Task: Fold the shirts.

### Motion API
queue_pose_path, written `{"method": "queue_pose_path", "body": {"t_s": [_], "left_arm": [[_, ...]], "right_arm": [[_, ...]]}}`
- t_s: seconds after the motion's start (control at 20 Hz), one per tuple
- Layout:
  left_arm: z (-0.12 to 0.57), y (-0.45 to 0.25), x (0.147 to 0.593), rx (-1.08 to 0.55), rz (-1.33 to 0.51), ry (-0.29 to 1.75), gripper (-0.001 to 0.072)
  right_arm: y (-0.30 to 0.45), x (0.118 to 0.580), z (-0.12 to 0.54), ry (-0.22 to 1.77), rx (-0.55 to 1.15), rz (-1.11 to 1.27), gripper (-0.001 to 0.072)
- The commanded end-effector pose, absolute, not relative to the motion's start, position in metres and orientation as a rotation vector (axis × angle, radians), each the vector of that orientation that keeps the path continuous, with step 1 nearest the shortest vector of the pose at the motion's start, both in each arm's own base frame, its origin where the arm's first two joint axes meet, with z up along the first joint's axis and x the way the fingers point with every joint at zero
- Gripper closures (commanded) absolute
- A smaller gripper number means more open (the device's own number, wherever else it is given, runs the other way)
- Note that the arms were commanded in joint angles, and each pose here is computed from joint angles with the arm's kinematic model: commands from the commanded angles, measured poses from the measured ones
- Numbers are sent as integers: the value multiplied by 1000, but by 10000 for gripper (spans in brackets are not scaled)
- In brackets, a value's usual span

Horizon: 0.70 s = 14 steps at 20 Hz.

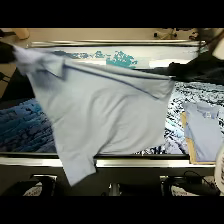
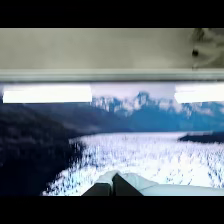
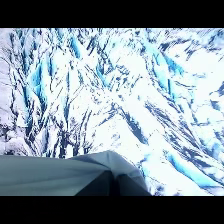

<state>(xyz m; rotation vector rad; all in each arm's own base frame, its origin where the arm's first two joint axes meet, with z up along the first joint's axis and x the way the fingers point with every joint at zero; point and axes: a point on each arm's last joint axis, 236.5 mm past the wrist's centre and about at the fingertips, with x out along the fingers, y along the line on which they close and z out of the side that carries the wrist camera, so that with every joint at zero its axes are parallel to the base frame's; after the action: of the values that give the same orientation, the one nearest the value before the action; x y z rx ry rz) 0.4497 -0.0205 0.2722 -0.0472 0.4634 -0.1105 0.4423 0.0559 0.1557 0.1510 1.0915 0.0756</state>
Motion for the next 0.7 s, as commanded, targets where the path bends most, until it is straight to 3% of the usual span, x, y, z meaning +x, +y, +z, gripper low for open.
{"method": "queue_pose_path", "body": {"t_s": [0.0, 0.2, 0.25, 0.35, 0.4, 0.45, 0.5, 0.55, 0.6, 0.65], "left_arm": [[136, -30, 485, -160, -119, 770, 689], [57, -64, 489, -449, -142, 997, 679], [48, -72, 485, -484, -161, 1038, 569], [43, -69, 468, -470, -174, 1126, 58], [42, -58, 454, -453, -171, 1185, 35], [41, -47, 437, -449, -173, 1245, 64], [39, -36, 415, -452, -177, 1317, 193], [35, -28, 393, -454, -183, 1374, 346], [27, -23, 369, -469, -178, 1421, 391], [16, -21, 345, -488, -167, 1455, 388]], "right_arm": [[100, 494, 54, 1226, 379, 127, 687], [131, 497, 12, 1342, 584, 140, 661], [130, 502, 14, 1320, 599, 130, 540], [123, 498, 33, 1308, 530, 183, 142], [110, 489, 44, 1324, 462, 214, 98], [86, 474, 49, 1367, 405, 204, 103], [60, 451, 49, 1453, 376, 170, 118], [28, 427, 45, 1550, 366, 99, 222], [6, 402, 38, 1644, 376, 44, 285], [-5, 380, 30, 1712, 386, 18, 286]]}}
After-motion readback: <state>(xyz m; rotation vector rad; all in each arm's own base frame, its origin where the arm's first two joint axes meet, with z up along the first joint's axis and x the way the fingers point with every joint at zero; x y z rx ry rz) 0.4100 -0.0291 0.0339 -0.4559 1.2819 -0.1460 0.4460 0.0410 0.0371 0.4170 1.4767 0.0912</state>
